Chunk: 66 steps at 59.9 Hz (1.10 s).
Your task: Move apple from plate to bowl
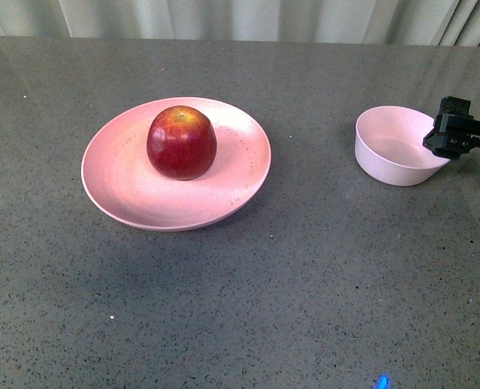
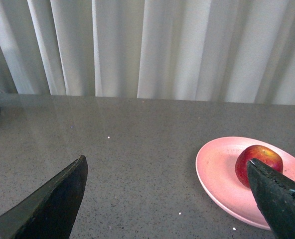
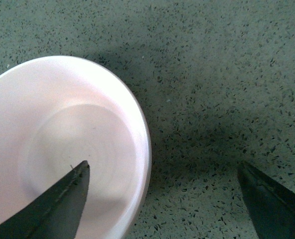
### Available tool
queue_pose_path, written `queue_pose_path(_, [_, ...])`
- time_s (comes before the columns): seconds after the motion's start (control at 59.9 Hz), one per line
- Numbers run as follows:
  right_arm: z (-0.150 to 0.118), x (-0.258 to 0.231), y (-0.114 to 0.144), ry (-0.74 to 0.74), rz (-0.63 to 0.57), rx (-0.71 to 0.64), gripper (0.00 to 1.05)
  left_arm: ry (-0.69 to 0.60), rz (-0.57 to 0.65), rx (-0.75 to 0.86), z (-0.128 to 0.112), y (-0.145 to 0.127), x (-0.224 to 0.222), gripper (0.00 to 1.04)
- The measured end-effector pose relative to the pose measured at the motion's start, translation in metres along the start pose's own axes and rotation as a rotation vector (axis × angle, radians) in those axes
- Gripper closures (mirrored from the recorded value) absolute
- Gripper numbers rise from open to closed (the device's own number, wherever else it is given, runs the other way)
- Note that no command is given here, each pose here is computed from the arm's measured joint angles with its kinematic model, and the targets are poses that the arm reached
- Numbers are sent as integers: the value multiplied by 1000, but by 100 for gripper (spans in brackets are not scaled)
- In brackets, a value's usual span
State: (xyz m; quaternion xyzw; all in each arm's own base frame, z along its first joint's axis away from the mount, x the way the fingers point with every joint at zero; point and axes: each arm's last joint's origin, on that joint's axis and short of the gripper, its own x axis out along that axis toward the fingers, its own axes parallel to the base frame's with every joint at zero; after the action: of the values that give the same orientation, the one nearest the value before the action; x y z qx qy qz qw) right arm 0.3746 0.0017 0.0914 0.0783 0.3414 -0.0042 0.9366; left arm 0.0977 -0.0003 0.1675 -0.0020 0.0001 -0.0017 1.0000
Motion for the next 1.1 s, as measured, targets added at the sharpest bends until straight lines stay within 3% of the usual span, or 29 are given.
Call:
queue_pose_path(0.334, [3, 6, 9, 11, 8, 35, 77, 0, 0, 0, 0, 0, 0, 9])
queue_pose_path(0.468, [6, 5, 15, 21, 30, 51, 103, 0, 0, 0, 0, 0, 0, 9])
queue_pose_path(0.885, [4, -3, 56, 54, 156, 36, 103, 0, 0, 0, 0, 0, 0, 9])
queue_pose_path(1.102, [4, 1, 63, 58, 169, 28, 103, 0, 0, 0, 0, 0, 0, 9])
